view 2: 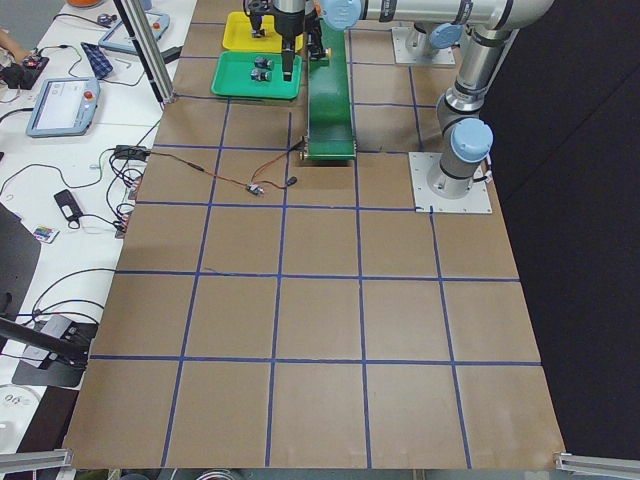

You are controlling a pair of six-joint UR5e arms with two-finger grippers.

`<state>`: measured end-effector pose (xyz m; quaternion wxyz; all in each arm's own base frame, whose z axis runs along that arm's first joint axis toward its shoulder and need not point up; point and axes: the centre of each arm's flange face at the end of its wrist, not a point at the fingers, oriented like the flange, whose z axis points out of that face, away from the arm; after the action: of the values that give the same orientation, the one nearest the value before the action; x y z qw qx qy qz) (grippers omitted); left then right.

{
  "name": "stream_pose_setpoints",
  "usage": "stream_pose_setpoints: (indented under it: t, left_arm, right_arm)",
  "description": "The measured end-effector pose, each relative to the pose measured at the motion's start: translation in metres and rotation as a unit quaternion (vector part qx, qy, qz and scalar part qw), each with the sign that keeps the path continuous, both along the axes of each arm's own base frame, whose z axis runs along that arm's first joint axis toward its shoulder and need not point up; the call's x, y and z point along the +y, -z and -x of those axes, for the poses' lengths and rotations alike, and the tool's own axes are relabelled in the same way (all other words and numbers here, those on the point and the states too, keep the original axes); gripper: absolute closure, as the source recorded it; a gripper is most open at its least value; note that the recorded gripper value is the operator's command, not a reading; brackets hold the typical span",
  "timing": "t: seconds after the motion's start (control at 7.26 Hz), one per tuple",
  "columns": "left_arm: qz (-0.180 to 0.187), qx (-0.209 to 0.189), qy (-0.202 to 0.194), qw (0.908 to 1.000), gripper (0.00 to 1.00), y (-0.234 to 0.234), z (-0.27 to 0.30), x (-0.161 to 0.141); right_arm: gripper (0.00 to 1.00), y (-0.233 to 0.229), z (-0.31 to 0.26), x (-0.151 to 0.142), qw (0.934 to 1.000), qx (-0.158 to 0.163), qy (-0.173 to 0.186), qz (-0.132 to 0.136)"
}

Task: Sort buttons by color to trays
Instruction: 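Place the yellow-cap button in the yellow tray and open the right gripper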

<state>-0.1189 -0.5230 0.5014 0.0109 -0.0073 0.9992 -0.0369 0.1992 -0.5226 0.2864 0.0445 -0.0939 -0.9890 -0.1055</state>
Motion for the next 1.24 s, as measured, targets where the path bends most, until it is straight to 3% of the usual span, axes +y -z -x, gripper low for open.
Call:
stream_pose_setpoints:
  t: [0.28, 0.41, 0.55, 0.69, 0.96, 1.24]
  left_arm:
    - [0.0, 0.0, 0.0, 1.0, 0.0, 0.0, 0.0, 0.0]
    - [0.0, 0.0, 0.0, 1.0, 0.0, 0.0, 0.0, 0.0]
    - [0.0, 0.0, 0.0, 1.0, 0.0, 0.0, 0.0, -0.001]
    - [0.001, 0.0, 0.0, 1.0, 0.0, -0.001, 0.0, -0.001]
    - [0.001, 0.0, 0.0, 1.0, 0.0, -0.001, 0.0, -0.001]
    - [0.001, 0.0, 0.0, 1.0, 0.0, -0.001, 0.0, -0.001]
  right_arm:
    - [1.0, -0.037, 0.034, -0.061, 0.9972, 0.02, 0.003, 0.072]
    - [1.0, -0.025, 0.068, -0.102, 0.9957, 0.022, -0.002, 0.091]
    - [0.46, -0.008, 0.098, -0.135, 0.9946, 0.022, -0.009, 0.101]
    - [0.0, 0.006, 0.114, -0.153, 0.9939, 0.022, -0.015, 0.107]
    - [0.0, 0.012, 0.124, -0.162, 0.9931, 0.023, -0.018, 0.114]
    - [0.0, -0.021, 0.122, -0.14, 0.9955, 0.019, -0.019, 0.09]
